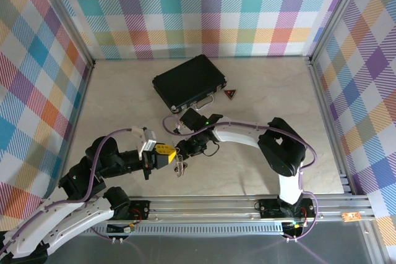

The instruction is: Put the keys on the keyring

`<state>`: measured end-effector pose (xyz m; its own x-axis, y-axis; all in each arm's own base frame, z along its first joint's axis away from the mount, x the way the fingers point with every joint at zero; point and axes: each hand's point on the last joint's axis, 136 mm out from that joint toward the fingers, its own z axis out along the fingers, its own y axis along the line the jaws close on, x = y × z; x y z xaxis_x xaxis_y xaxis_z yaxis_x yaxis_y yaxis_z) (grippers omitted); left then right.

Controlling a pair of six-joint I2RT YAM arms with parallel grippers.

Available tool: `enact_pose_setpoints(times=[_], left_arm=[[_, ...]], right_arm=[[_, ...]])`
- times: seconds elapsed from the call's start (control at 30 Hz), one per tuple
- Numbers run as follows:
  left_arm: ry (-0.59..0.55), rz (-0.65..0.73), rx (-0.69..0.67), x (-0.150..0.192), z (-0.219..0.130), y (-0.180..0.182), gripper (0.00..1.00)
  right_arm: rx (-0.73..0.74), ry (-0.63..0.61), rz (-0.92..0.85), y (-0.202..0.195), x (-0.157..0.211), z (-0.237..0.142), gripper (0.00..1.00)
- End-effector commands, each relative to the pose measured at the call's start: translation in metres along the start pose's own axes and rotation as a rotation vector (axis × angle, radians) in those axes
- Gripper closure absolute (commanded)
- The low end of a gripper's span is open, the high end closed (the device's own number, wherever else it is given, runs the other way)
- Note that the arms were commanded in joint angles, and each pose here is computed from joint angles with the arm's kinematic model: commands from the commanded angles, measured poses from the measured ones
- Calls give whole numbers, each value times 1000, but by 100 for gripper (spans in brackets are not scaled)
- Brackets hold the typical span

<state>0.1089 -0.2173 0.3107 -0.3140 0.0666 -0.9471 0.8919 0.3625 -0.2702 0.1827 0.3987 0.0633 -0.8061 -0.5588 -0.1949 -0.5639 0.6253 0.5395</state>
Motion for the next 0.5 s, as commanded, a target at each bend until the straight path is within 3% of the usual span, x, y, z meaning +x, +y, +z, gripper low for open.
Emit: enact_pose_setpoints(times=[0.0, 0.47], left_arm=[[-39, -6, 4, -7, -5, -2, 100], [-61, 5, 11, -10, -10, -5, 100]], right_arm=[[51, 48, -18, -1, 4, 4, 49], [146, 116, -28, -6, 13, 18, 61]])
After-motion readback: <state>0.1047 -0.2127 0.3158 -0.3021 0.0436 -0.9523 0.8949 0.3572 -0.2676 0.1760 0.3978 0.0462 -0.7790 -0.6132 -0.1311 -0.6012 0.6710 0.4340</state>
